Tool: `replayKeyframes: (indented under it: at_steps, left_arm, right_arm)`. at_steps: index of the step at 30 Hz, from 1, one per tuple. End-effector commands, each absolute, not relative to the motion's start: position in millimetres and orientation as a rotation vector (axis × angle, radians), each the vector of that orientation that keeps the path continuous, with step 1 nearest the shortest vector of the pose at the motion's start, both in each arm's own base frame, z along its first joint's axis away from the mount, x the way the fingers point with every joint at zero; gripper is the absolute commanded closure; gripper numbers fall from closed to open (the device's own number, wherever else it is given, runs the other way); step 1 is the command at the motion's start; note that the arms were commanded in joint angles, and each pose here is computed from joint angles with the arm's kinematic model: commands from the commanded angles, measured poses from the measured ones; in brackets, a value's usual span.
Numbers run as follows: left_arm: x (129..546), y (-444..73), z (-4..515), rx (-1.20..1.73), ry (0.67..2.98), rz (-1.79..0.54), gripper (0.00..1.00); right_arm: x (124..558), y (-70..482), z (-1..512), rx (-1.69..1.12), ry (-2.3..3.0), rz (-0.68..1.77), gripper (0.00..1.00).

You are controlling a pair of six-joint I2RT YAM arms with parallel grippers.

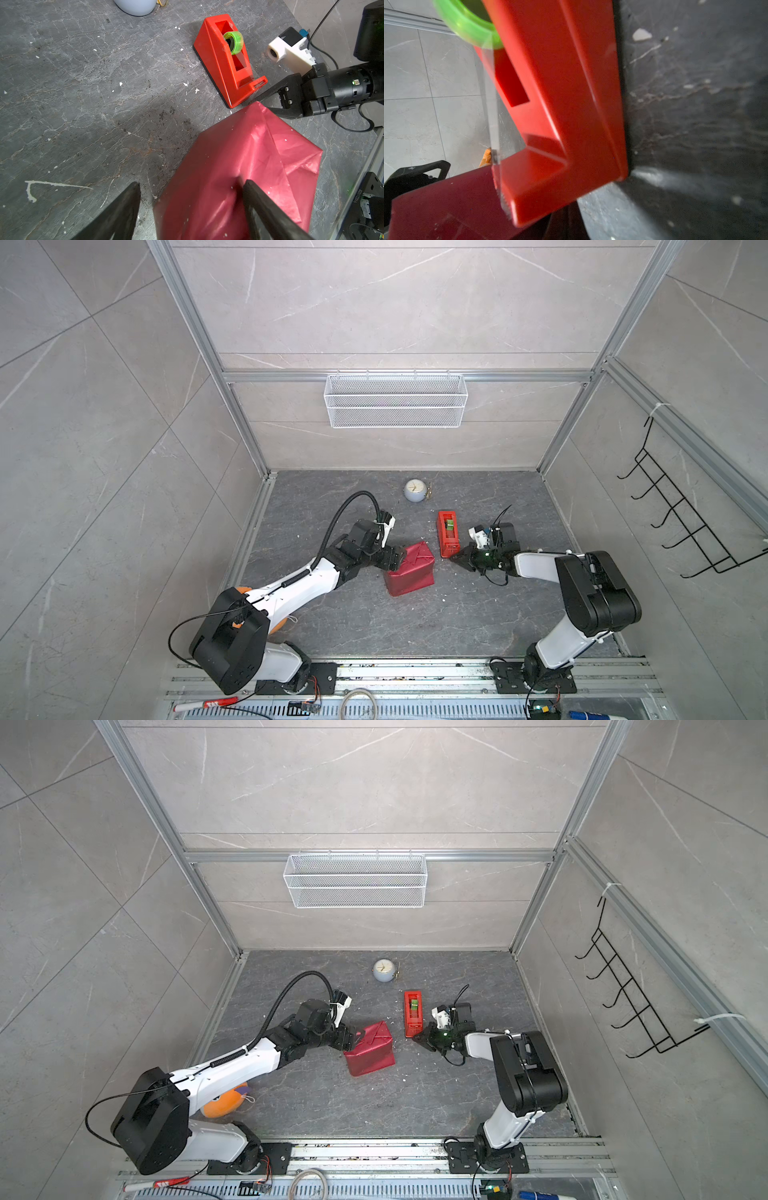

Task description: Wrap the gift box in paper

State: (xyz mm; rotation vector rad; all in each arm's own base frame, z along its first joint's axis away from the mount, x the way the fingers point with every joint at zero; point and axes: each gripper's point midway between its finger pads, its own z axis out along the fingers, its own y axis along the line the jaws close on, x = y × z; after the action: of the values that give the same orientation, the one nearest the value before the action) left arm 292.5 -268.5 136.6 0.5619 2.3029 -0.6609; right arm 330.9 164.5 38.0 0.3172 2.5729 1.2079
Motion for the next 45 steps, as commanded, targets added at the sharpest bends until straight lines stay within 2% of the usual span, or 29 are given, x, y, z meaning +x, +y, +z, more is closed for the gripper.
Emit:
replayKeyframes:
  at_steps: [1, 16, 22, 29, 33, 38, 45]
  left_arm:
    - [281, -259, 113, 0.617, 2.388, -0.596, 0.21]
    - [281, -259, 111, 0.616, 2.39, -0.596, 0.21]
    - [281, -259, 109, 0.619, 2.395, -0.595, 0.21]
    - [281, -259, 108, 0.613, 2.4, -0.598, 0.21]
    - [281, -259, 108, 0.614, 2.398, -0.596, 0.21]
    - [281, -258, 108, 0.612, 2.399, -0.595, 0.21]
    - [280, -257, 108, 0.616, 2.398, -0.588, 0.21]
  right_arm:
    - [305, 151, 6, 0.354, 2.752, 1.049, 1.0]
    - [312, 144, 11, 0.269, 2.797, 0.96, 1.0]
    - [302, 149, 54, 0.22, 2.699, 1.034, 1.0]
    - [280, 187, 149, 0.139, 2.426, 1.182, 1.0]
    - [278, 219, 181, 0.113, 2.315, 1.195, 1.0]
    - [275, 267, 191, 0.058, 2.273, 1.18, 1.0]
    - [265, 308, 183, 0.007, 2.286, 1.162, 1.0]
